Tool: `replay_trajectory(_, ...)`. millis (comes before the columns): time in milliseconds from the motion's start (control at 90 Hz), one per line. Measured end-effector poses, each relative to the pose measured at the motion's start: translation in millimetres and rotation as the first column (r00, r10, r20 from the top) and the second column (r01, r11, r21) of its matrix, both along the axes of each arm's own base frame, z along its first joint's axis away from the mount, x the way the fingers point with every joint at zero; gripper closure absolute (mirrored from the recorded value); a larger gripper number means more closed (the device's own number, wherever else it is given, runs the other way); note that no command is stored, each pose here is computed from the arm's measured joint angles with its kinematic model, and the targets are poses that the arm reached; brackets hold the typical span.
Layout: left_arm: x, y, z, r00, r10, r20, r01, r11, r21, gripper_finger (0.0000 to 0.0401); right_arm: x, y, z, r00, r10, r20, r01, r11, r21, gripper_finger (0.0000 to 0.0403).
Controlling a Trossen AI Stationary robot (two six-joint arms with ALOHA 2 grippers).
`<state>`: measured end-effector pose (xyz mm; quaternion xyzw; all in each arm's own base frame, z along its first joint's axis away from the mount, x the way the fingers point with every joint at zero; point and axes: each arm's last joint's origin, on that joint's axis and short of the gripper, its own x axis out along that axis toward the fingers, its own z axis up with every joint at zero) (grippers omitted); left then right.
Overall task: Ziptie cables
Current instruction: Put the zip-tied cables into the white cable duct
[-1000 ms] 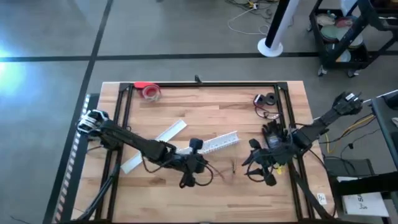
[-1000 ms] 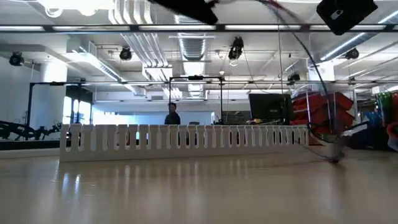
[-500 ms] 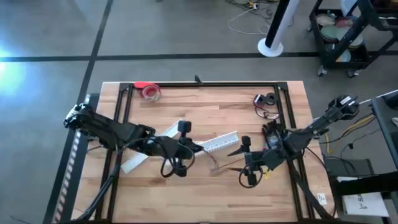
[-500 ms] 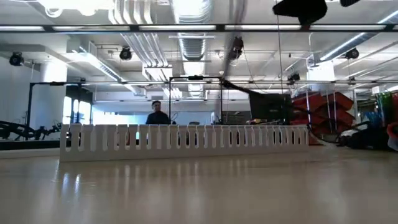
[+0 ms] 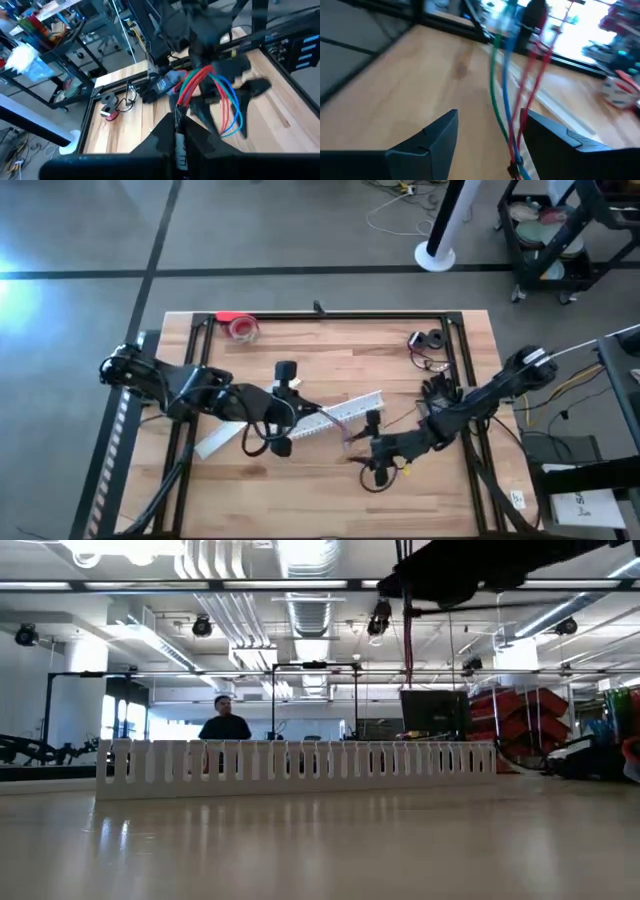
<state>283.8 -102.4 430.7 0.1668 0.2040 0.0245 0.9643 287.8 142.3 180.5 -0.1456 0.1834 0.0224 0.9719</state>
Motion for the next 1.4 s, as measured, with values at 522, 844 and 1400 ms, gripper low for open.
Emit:
replay_trajectory(522,-56.8,15.6,-14.5,0.994,0.102,-0.044,-0.106,0.989,-0.103,0.0401,37.3,-2.1,10.3,0.957,-0.144,-0.253,0.087,0.971,-0.222,0.0391)
replay_trajectory(844,-91.0,29.7,-89.5,0.961,0.193,-0.2,-0.233,0.951,-0.204,0.0401,25.5,-44.6,47.3,0.755,-0.378,-0.537,0.126,0.886,-0.447,0.0402)
replay_trajectory(1400,-57.2,19.0,-220.0,0.855,0.264,-0.446,-0.371,0.913,-0.17,0.0401,14.8,-124.7,-4.4,0.4,-0.362,-0.842,0.144,0.932,-0.333,0.0402)
